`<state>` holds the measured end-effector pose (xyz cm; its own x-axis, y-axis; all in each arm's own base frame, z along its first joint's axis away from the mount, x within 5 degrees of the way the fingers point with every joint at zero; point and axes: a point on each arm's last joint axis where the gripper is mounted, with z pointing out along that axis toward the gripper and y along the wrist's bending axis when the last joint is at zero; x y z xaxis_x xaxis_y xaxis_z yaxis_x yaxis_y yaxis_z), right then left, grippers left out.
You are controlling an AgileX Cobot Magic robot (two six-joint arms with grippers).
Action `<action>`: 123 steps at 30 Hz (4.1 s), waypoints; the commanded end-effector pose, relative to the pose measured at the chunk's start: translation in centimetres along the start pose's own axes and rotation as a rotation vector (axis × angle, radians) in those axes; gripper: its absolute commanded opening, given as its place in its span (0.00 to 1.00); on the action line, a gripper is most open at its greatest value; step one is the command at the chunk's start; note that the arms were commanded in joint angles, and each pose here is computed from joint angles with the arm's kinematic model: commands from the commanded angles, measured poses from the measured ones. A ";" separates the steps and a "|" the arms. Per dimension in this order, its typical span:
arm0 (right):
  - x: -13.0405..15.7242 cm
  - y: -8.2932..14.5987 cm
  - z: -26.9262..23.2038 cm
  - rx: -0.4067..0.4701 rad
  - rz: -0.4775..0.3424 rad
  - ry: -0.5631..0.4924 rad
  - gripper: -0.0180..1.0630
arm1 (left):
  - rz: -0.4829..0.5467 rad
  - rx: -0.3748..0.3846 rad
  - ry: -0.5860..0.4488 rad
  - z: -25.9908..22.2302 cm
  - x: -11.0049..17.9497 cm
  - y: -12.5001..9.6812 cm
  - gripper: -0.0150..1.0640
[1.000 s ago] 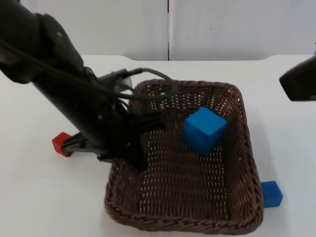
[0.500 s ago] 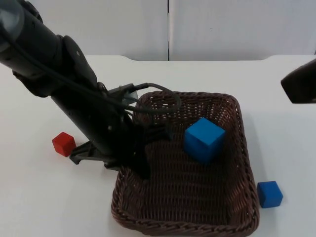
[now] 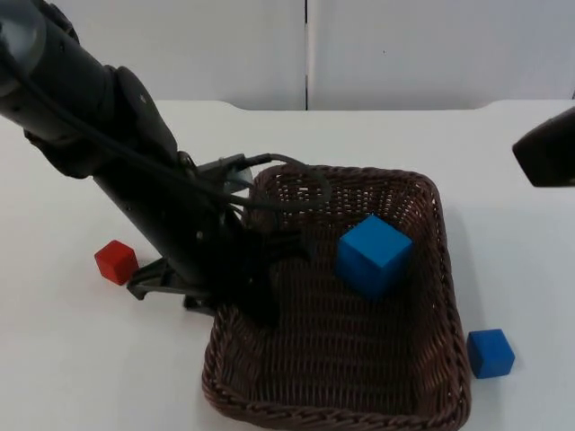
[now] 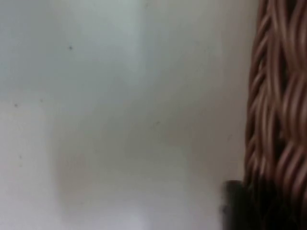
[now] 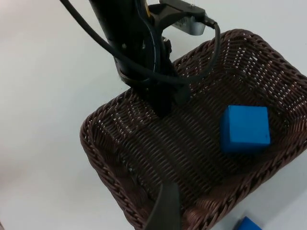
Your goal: Pick up the basket with the left hand and place the largest block into the basket with the right hand.
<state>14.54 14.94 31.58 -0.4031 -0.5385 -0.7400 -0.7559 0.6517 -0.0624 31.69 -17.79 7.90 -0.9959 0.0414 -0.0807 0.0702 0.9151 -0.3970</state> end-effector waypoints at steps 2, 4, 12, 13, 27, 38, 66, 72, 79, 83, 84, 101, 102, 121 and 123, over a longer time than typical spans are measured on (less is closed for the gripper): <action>-0.1 0.1 -0.1 -0.001 -0.004 -0.017 0.67 | 0.016 -0.003 0.018 0.2 0.2 -0.1 0.66; -0.1 0.1 -0.1 -0.001 -0.004 -0.017 0.67 | 0.029 -0.004 0.021 0.0 0.2 -0.1 0.83; 0.0 0.1 -0.1 0.001 -0.007 -0.012 0.67 | 0.164 -0.020 -0.116 -4.5 -0.6 -1.7 0.99; 0.0 0.1 -0.1 0.001 -0.007 -0.012 0.67 | 0.177 -0.018 -0.142 -5.2 -0.7 -1.9 0.99; 0.0 0.1 -0.4 0.002 -0.001 -0.019 0.67 | 0.238 0.006 -0.237 -9.5 -0.6 -3.4 0.99; 0.3 0.1 -6.0 0.018 -0.001 -0.211 0.67 | 0.280 -0.008 -0.309 -12.6 2.5 -3.0 0.99; 11.2 1.1 -13.1 0.012 0.059 -0.350 0.67 | 0.530 0.049 -0.698 -24.0 15.0 -1.8 0.99; 12.9 1.4 -13.5 -0.005 0.055 -0.339 0.67 | 0.571 0.070 -0.768 -25.4 18.0 -1.2 0.99; 15.6 1.7 -14.5 -0.011 0.054 -0.300 0.67 | 0.664 0.066 -0.757 -26.9 21.7 -0.5 0.99; 16.4 1.7 -14.9 -0.010 0.053 -0.310 0.67 | 0.713 0.045 -0.754 -27.4 23.6 0.1 0.99; 16.5 1.8 -14.9 -0.013 0.053 -0.302 0.67 | 0.726 0.043 -0.763 -27.7 24.2 0.3 0.99; 17.0 1.8 -13.6 -0.010 0.055 -0.257 0.67 | 0.611 -0.075 -0.926 -29.3 30.3 4.2 0.99; 17.0 1.8 -13.6 -0.010 0.055 -0.257 0.67 | 0.609 -0.085 -0.941 -29.3 30.6 4.5 0.99; 17.1 1.7 -13.6 -0.003 0.053 -0.257 0.67 | 0.568 -0.114 -0.883 -26.9 31.3 6.0 0.99; 17.1 1.7 -13.6 -0.003 0.053 -0.257 0.67 | 0.568 -0.115 -0.880 -26.8 31.3 6.1 0.99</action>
<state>-0.68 -0.40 27.93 -0.3070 -0.3577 -0.8819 -0.7423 0.6699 -0.0134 -0.64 -0.25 27.69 -0.4150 0.2126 -0.8846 0.4660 0.8848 -0.0060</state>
